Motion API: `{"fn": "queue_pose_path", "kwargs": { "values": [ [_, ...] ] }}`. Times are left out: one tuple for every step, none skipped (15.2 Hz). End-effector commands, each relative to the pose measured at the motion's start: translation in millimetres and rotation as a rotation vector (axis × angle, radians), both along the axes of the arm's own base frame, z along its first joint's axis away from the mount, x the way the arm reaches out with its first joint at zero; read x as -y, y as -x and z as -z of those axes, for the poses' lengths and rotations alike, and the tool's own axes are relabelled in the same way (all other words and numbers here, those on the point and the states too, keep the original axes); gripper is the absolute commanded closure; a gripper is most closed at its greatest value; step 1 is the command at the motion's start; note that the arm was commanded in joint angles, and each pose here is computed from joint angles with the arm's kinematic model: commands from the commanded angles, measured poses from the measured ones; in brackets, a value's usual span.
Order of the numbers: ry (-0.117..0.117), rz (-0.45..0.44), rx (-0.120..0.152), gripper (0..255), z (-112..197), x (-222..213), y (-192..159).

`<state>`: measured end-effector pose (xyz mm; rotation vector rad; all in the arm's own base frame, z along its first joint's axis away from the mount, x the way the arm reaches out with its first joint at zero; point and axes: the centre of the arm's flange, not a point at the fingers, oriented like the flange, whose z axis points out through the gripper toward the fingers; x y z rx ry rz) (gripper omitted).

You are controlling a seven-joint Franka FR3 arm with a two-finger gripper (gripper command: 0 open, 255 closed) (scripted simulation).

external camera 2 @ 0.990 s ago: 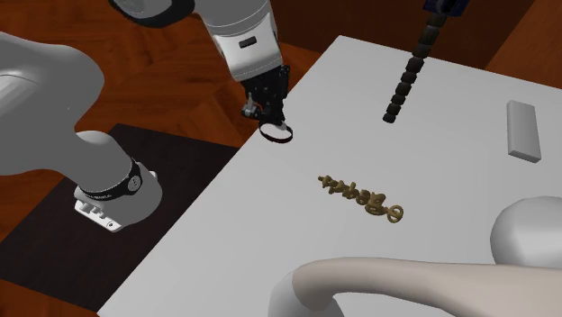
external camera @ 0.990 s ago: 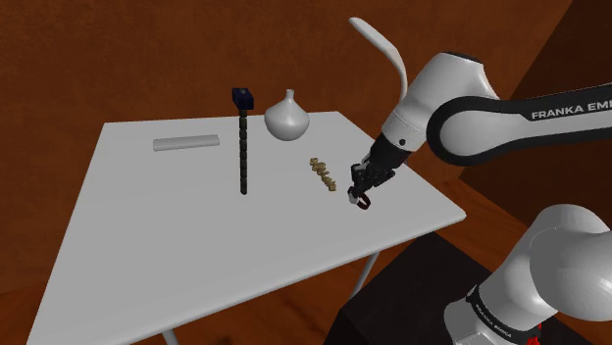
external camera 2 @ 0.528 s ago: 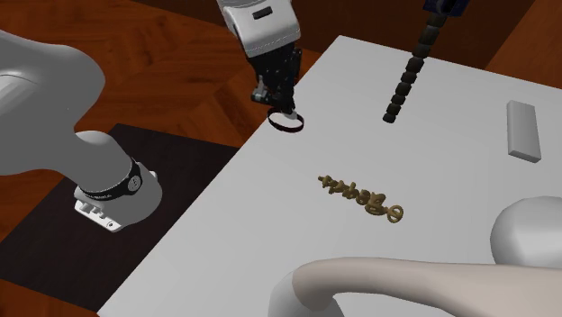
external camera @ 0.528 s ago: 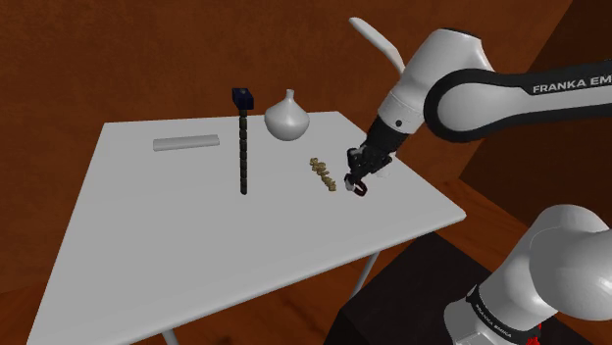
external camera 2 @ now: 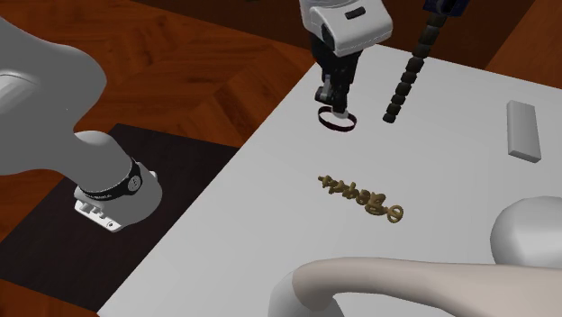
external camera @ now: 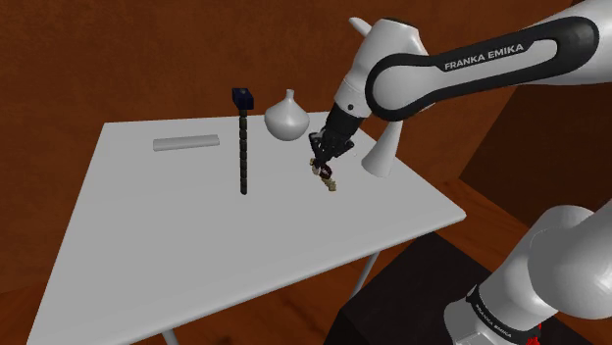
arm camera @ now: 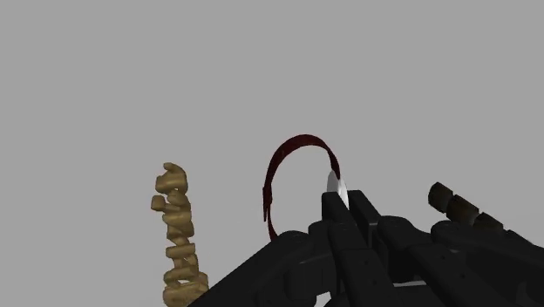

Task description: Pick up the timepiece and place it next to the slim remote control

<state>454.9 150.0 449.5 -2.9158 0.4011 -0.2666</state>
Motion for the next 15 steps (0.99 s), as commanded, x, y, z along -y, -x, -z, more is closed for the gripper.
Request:
{"fn": "queue_pose_path", "kwargs": {
  "values": [
    [0.000, 0.000, 0.000, 255, -2.2, -7.5, -23.9],
    [0.000, 0.000, 0.000, 255, -2.3, -11.2, -36.5],
    [0.000, 0.000, 0.000, 255, -2.4, -15.0, -49.2],
    [0.000, 0.000, 0.000, 255, -2.5, -18.7, -61.8],
    [0.000, 0.000, 0.000, 255, -2.6, -22.5, -74.5],
    [0.000, 0.000, 0.000, 255, -2.7, -26.2, -87.1],
    [0.000, 0.000, 0.000, 255, -2.8, -30.0, -99.8],
    [0.000, 0.000, 0.000, 255, -2.9, -33.7, -112.5],
    [0.000, 0.000, 0.000, 255, -3.0, -37.5, -125.1],
    [0.000, 0.000, 0.000, 255, -3.1, -41.2, -137.8],
    [0.000, 0.000, 0.000, 255, -3.2, -45.0, -150.4],
    [0.000, 0.000, 0.000, 255, -3.3, -48.7, -163.1],
    [0.000, 0.000, 0.000, 255, -3.4, -52.5, -175.7],
    [0.000, 0.000, 0.000, 255, -3.5, -56.2, -188.4],
    [0.000, 0.000, 0.000, 255, -3.6, -60.0, -201.1]
  ]
}}
